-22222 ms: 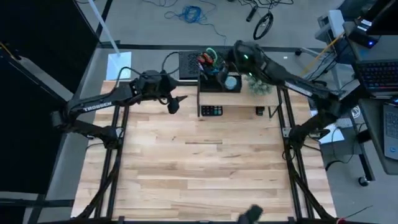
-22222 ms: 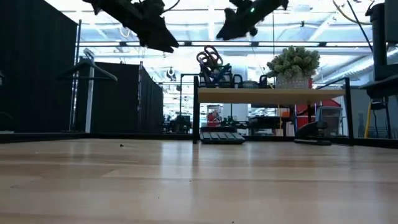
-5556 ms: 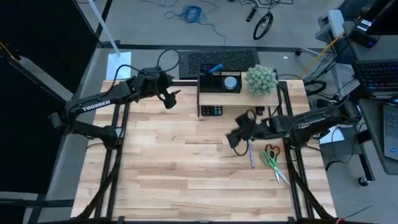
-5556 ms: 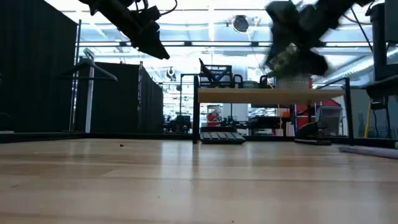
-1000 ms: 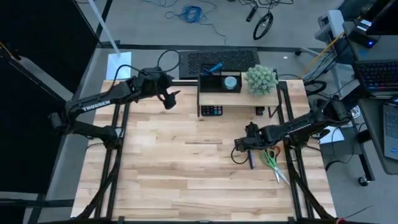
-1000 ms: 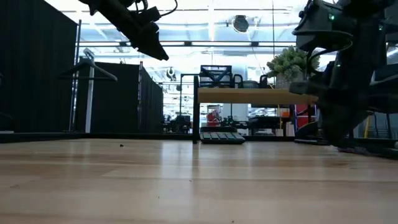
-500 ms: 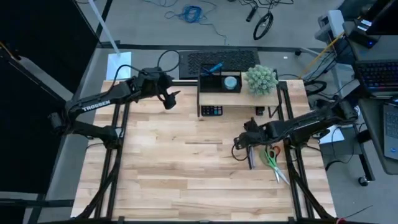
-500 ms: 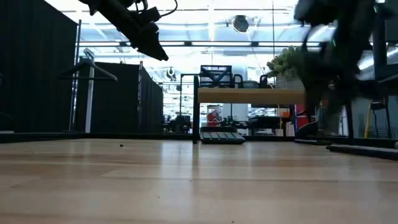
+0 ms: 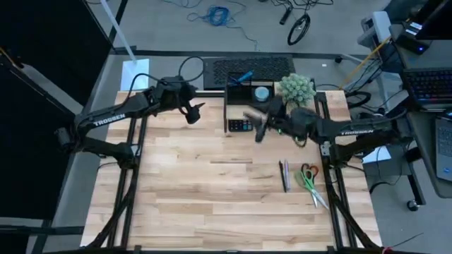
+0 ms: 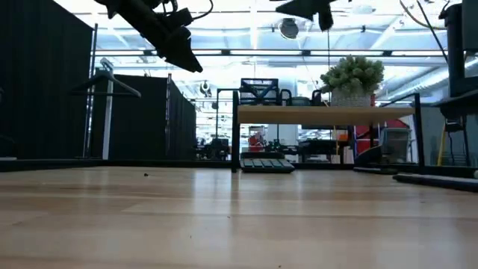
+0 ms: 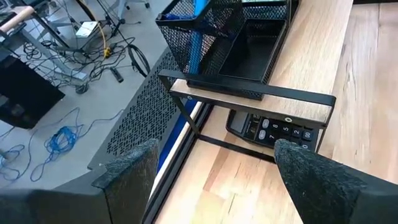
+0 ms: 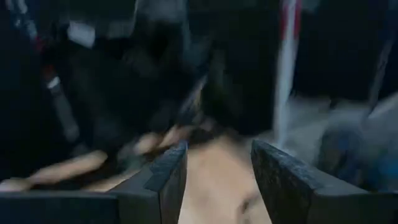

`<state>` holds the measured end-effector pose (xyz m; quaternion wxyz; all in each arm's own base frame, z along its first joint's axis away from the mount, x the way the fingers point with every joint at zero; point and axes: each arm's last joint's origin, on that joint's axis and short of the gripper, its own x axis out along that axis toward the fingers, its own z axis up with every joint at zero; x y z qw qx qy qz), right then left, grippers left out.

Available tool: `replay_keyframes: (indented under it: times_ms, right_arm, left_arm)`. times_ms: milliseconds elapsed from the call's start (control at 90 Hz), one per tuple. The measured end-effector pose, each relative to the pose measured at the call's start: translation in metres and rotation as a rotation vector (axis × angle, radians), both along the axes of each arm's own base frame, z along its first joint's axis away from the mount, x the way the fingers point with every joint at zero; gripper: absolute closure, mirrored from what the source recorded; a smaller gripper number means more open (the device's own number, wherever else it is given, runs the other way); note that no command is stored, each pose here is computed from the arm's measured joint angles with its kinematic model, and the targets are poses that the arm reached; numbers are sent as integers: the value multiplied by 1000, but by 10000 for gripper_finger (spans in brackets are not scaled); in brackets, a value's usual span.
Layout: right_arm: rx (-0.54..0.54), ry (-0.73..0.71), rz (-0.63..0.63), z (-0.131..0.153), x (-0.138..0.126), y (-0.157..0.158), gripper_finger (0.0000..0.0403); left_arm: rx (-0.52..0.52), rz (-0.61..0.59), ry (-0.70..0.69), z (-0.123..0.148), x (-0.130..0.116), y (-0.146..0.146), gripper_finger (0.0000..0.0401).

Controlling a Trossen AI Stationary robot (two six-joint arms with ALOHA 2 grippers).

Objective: Pick and place office supplies into organizer
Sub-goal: Remove the blue pen from the black desk organizer on the shelf

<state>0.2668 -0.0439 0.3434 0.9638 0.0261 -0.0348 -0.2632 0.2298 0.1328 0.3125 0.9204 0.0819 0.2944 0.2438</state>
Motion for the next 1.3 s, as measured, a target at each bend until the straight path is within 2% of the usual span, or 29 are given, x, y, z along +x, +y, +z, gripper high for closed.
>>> replay_keyframes:
  times_ms: [78,233,422,567,822,1167,1300]
  right_arm:
    - [1,4,-105,9,0,-29,243]
    - [151,90,-276,26,0,-90,243]
    - [384,241,-287,39,1,-158,243]
    - [472,386,-325,30,10,-190,243]
    - [537,474,-291,7,29,-208,243]
    - [567,536,-286,1,27,-206,243]
    - [546,554,-273,1,29,-203,243]
  left_arm:
    - [-1,0,2,0,0,0,92]
    - [-3,0,6,-1,0,0,92]
    - [-4,0,9,-1,0,0,92]
    - [-5,-1,14,-1,-1,0,92]
    - [-9,-2,24,-2,-1,-1,92]
    - [-9,-2,24,-2,-1,-1,92]
    - [-9,-2,25,-2,-1,-1,92]
